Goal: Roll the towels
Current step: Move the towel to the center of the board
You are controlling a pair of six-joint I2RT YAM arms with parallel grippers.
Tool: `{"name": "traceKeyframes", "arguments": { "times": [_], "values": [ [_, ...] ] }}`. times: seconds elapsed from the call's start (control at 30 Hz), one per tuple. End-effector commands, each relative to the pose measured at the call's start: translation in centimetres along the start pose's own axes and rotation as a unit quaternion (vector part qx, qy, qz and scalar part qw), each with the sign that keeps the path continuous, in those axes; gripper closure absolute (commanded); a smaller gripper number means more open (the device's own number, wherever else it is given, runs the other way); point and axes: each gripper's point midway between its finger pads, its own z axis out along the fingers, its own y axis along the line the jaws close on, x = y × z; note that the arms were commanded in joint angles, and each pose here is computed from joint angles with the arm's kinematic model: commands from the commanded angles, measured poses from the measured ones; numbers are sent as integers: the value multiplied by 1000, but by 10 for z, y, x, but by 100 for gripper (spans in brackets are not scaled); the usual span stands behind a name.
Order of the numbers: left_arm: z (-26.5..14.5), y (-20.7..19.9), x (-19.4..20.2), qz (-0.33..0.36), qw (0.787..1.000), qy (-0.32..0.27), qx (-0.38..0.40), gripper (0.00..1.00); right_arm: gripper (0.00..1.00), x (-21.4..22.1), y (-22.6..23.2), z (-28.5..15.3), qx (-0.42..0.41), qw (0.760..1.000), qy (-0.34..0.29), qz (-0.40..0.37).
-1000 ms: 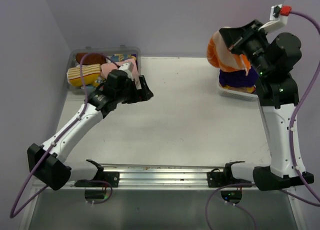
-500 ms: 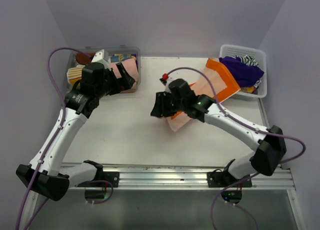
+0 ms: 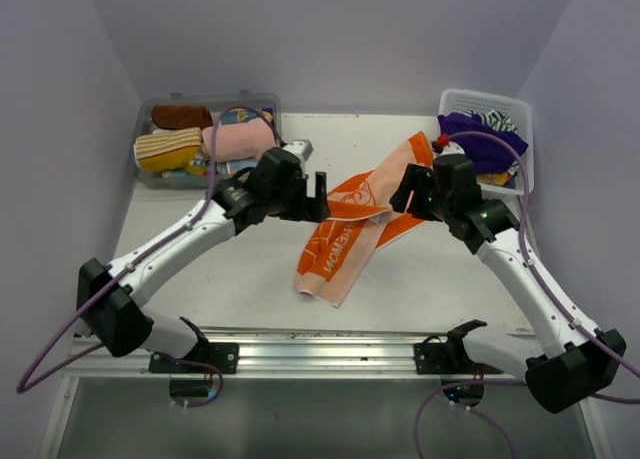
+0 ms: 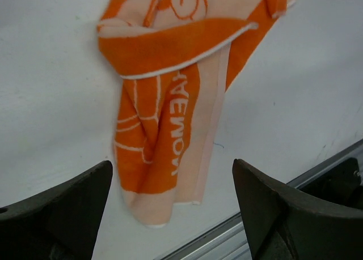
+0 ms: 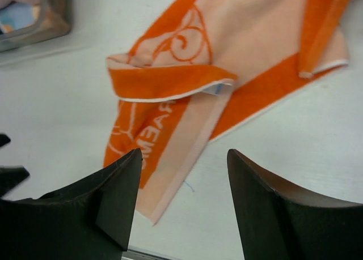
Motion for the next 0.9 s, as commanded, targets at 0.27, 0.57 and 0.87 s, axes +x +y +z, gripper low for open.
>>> {"name": "traceKeyframes", "arguments": {
  "times": [0.27,0.57,0.87],
  "values": [
    [129,-106,36,185,981,49,-24,7,27,49,-130,-15,155,981,42,108],
    [196,-127,15,258,965,25,-25,7,26,64,-152,-24,177,974,45,137],
    [240,-109,21,255,965,57,-22,32,26,65,-149,-29,170,975,41,138]
  ]
}}
